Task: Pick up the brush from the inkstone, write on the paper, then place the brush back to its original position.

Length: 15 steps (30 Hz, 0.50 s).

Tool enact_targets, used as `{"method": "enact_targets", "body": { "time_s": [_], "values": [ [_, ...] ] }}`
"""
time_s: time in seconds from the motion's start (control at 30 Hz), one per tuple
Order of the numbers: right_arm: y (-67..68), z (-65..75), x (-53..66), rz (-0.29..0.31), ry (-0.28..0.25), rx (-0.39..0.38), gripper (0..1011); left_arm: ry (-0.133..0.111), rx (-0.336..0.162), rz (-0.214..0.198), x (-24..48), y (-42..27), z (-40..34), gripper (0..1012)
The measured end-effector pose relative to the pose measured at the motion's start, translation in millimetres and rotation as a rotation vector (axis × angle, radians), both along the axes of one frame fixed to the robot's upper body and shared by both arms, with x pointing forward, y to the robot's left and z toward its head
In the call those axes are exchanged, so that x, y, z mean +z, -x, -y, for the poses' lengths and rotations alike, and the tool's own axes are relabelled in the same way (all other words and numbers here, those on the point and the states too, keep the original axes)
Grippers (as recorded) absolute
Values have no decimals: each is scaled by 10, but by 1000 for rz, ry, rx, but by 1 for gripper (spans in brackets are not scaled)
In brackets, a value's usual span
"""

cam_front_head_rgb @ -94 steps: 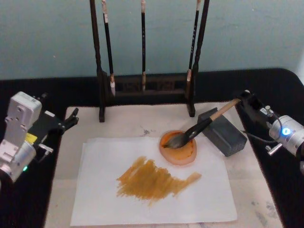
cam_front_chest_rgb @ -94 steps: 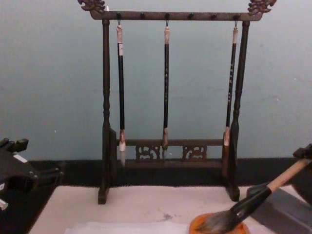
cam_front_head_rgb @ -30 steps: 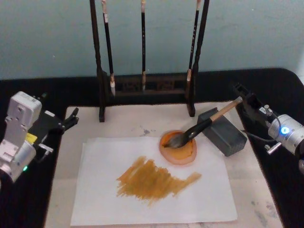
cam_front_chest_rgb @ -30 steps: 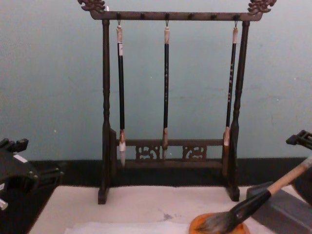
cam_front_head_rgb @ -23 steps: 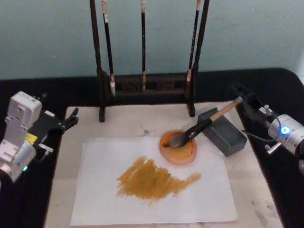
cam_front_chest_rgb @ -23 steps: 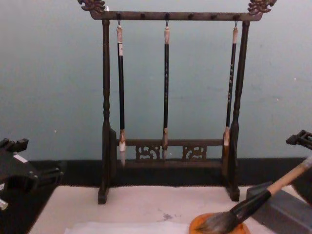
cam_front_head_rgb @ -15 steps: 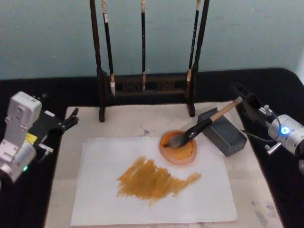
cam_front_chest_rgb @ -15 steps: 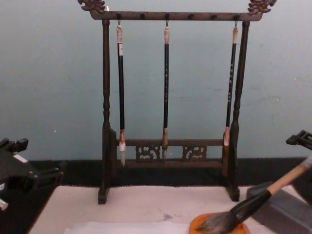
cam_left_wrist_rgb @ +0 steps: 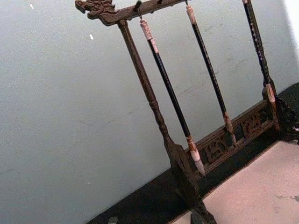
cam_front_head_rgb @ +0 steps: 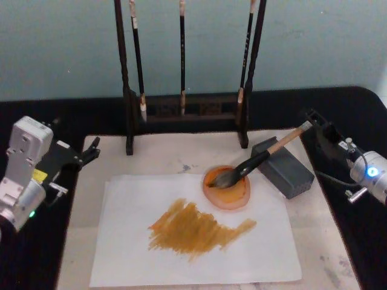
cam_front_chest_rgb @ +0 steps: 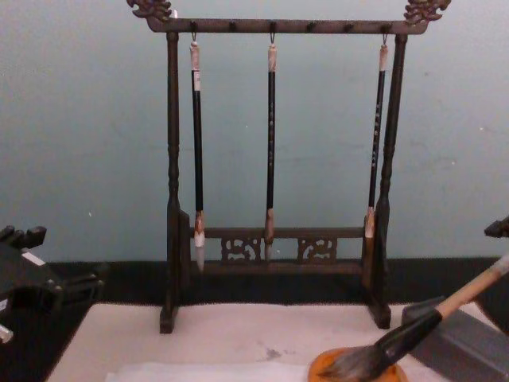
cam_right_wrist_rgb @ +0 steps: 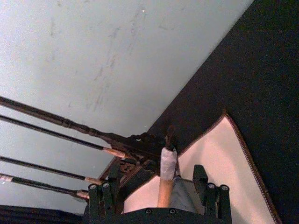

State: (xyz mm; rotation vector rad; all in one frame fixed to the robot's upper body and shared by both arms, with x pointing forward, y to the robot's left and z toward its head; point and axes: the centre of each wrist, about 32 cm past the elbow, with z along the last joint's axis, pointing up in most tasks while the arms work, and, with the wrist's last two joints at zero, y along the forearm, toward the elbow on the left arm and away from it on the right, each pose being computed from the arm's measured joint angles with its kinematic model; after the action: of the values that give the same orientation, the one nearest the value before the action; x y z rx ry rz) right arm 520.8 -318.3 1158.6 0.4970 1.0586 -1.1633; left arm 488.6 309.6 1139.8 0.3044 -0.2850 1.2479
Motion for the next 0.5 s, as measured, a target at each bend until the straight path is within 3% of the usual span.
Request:
{"method": "enact_targets", "body": {
  "time_s": [0.33,0.43,0.5],
  "values": [
    [245,21,75,17,2,-35,1000,0,0,0,0,0,0,1010],
    [310,12,114,52,51,-58,1000,0,0,0,0,0,0,1010],
    [354,-8,149,100,123,-61,1000,0,0,0,0,0,0,1009]
  ]
}}
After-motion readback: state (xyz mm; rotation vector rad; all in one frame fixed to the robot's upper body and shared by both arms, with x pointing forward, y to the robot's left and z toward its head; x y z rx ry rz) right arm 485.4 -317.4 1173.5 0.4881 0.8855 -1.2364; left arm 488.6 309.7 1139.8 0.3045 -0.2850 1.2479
